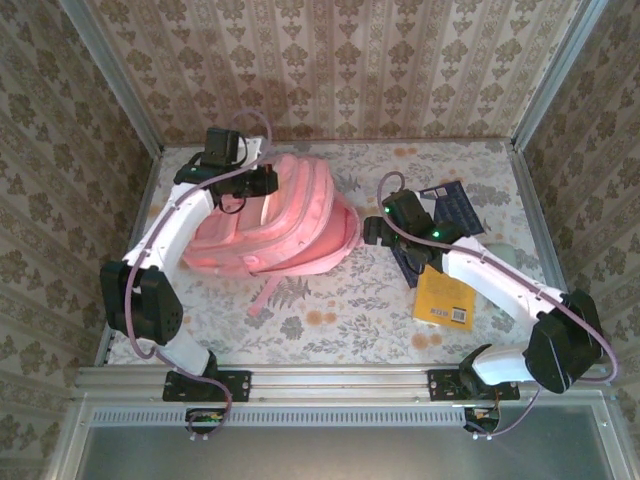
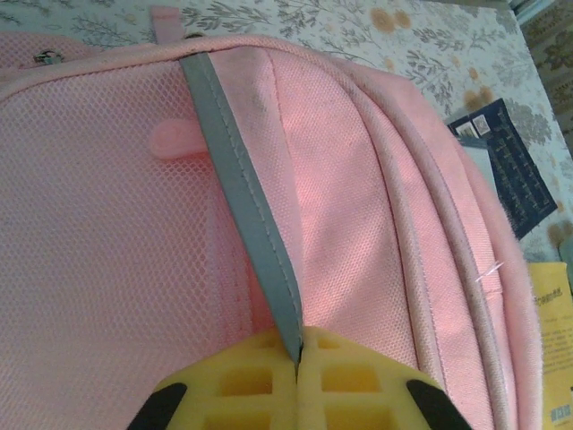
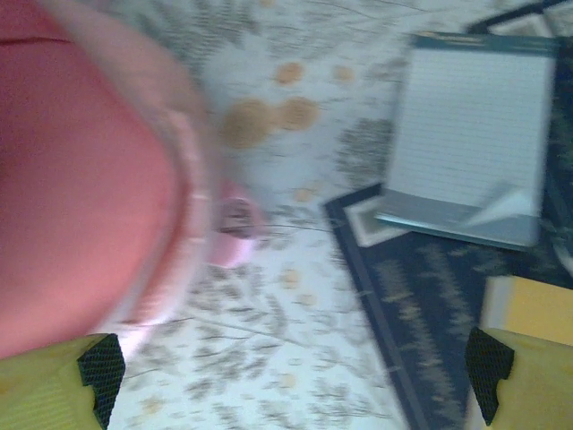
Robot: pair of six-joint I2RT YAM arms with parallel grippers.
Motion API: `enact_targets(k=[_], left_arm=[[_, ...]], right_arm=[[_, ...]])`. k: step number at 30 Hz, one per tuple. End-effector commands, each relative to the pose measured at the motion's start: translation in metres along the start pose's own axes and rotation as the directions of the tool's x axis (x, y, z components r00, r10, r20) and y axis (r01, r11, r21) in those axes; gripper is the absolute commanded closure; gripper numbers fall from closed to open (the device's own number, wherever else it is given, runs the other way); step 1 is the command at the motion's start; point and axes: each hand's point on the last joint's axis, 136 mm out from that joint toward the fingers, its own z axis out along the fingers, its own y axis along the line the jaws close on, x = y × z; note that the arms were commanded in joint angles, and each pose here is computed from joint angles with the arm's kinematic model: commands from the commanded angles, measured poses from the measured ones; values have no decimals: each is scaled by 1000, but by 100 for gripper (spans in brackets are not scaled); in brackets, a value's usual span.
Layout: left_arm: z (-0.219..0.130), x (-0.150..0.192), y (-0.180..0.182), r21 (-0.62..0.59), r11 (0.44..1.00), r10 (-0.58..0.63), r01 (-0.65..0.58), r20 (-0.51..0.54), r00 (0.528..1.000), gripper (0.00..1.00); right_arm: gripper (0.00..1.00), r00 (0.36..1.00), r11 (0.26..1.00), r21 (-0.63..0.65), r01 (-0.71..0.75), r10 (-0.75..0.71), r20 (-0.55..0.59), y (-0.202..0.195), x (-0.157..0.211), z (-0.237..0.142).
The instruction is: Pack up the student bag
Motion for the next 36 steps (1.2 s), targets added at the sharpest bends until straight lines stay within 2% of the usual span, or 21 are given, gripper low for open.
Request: enact_targets(k=[1,2,4,7,10,13,16,21,25,28,31,36], left_arm=[[1,-9,-5,40,998,-40,39,17,999,77],[3,-7,-9,65,996,-56,56,7,998,67],[3,-6,-16,102,991,-83,83,-7,997,57],[-11,-10,-36,149,985,-90,85,23,996,47],[-22,-8,-52,155,988,-36,28,44,998,37],[-24,1,-57,141,990,15,-22,48,999,33],[-17,8,-57,147,989,14,-20,42,999,31],[6,17,-86,207,977,59,-53,-21,998,34],[46,19,-130,269,962,61,-41,-67,996,34],[92,19,-156,320,947,49,-3,-138,989,34],[137,21,-173,353,935,25,48,-199,980,35],[198,27,-183,383,917,-19,110,-234,972,35]], right_arm=[[0,999,977,211,20,-13,-31,-39,-5,9],[0,999,973,229,9,-1,-38,-44,-8,14],[0,998,967,254,-3,18,-58,-51,-13,25],[0,992,955,296,-10,47,-117,-62,-18,48],[0,979,955,294,-44,100,-176,-69,-22,73],[0,966,952,297,-70,140,-220,-76,-29,94],[0,947,953,282,-110,186,-260,-87,-32,113],[0,893,949,203,-241,298,-337,-106,-27,140],[2,853,922,133,-363,386,-350,-116,-20,150],[6,821,883,32,-469,449,-353,-116,-19,156],[9,810,856,-49,-515,466,-356,-112,-23,156],[14,794,836,-89,-542,475,-381,-108,-24,161]])
